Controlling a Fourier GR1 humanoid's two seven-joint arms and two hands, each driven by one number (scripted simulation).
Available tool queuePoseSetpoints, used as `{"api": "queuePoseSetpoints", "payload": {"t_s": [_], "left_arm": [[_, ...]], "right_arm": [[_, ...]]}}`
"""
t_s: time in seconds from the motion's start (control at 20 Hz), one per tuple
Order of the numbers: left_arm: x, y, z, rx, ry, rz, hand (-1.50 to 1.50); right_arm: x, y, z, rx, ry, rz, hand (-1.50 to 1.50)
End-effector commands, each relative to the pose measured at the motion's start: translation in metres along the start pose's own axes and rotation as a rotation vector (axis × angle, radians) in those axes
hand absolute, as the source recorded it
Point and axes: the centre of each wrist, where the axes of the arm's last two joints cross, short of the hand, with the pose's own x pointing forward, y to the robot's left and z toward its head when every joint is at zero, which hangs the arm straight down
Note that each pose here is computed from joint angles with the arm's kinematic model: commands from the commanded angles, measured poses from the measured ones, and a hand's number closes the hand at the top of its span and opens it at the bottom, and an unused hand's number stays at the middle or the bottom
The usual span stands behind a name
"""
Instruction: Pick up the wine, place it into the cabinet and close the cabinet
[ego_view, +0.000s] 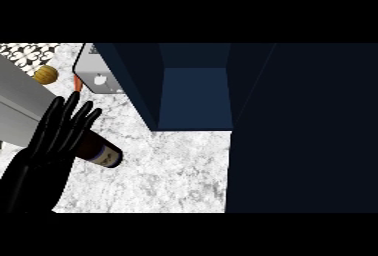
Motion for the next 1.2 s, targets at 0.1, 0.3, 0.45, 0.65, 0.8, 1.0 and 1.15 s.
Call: {"api": "queuePoseSetpoints", "payload": {"t_s": [0.1,0.3,0.45,0.65,0.8,1.0,1.15], "left_arm": [[0.025,-0.008,0.001,-0.05,0.082,0.164,-1.5],[0.05,-0.016,0.002,-0.054,0.104,0.185,-1.5],[0.054,-0.032,0.001,-0.048,0.105,0.19,-1.5],[0.09,-0.025,0.004,-0.06,0.099,0.199,-1.5],[0.092,-0.024,0.004,-0.022,0.085,0.203,-1.5],[0.09,-0.029,-0.002,-0.001,0.094,0.201,-1.5],[0.101,-0.026,0.008,0.039,0.11,0.177,-1.5]], "right_arm": [[0.037,-0.001,0.025,0.109,0.067,-0.058,-1.5],[0.067,0.0,0.017,0.089,0.066,-0.051,-1.5],[0.062,0.015,0.021,0.101,0.084,-0.059,-1.5],[0.073,0.018,0.017,0.088,0.081,-0.062,-1.5],[0.061,0.011,0.015,0.089,0.069,-0.057,-1.5],[0.085,0.019,0.013,0.098,0.069,-0.066,-1.5],[0.089,0.015,0.01,0.087,0.07,-0.038,-1.5]]}}
